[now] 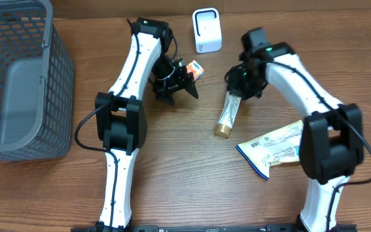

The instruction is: Scan the item barcode

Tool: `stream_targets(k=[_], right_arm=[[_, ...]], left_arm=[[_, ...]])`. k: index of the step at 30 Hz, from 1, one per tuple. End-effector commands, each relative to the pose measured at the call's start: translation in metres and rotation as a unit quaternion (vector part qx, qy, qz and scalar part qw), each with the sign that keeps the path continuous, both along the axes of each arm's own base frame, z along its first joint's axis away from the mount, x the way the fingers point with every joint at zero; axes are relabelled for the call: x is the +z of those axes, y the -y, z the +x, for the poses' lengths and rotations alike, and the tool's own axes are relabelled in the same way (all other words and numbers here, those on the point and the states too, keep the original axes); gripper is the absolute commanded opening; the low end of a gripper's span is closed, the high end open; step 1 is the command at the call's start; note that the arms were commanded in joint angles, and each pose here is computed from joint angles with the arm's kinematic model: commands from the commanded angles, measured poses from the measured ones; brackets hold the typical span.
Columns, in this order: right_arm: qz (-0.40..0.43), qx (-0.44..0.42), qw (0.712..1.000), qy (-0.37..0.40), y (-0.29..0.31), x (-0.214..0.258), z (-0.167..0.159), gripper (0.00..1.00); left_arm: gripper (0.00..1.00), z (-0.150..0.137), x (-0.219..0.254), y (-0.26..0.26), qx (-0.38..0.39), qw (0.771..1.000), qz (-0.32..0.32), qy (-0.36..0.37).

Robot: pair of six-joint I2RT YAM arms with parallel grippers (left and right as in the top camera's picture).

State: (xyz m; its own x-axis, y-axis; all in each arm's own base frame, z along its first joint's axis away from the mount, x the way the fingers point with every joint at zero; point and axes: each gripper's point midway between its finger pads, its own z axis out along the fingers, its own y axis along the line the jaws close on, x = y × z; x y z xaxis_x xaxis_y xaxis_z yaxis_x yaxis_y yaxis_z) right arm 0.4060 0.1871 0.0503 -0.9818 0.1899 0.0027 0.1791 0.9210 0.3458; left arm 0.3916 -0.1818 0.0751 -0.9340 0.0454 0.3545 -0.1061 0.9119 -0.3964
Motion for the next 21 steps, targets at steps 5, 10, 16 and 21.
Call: stream_targets(k=[5, 10, 16, 21], right_arm=[[-0.034, -0.001, 0.997, -0.075, -0.002, -0.061, -0.026, 0.04], [-0.037, -0.002, 0.999, -0.036, 0.011, -0.011, -0.009, 0.04], [-0.073, -0.050, 0.996, -0.022, 0.057, 0.040, -0.004, 0.04], [-0.106, -0.098, 0.988, -0.051, 0.087, 0.028, -0.011, 0.04]], left_arm=[[0.79, 0.001, 0.003, 0.002, -0.005, 1.000, 0.010, 0.008], [0.79, 0.001, 0.003, 0.002, -0.006, 1.000, 0.012, 0.009], [0.80, 0.000, 0.002, 0.004, -0.009, 1.000, 0.012, 0.010], [0.81, 0.001, 0.002, 0.008, -0.013, 1.000, 0.010, 0.016]])
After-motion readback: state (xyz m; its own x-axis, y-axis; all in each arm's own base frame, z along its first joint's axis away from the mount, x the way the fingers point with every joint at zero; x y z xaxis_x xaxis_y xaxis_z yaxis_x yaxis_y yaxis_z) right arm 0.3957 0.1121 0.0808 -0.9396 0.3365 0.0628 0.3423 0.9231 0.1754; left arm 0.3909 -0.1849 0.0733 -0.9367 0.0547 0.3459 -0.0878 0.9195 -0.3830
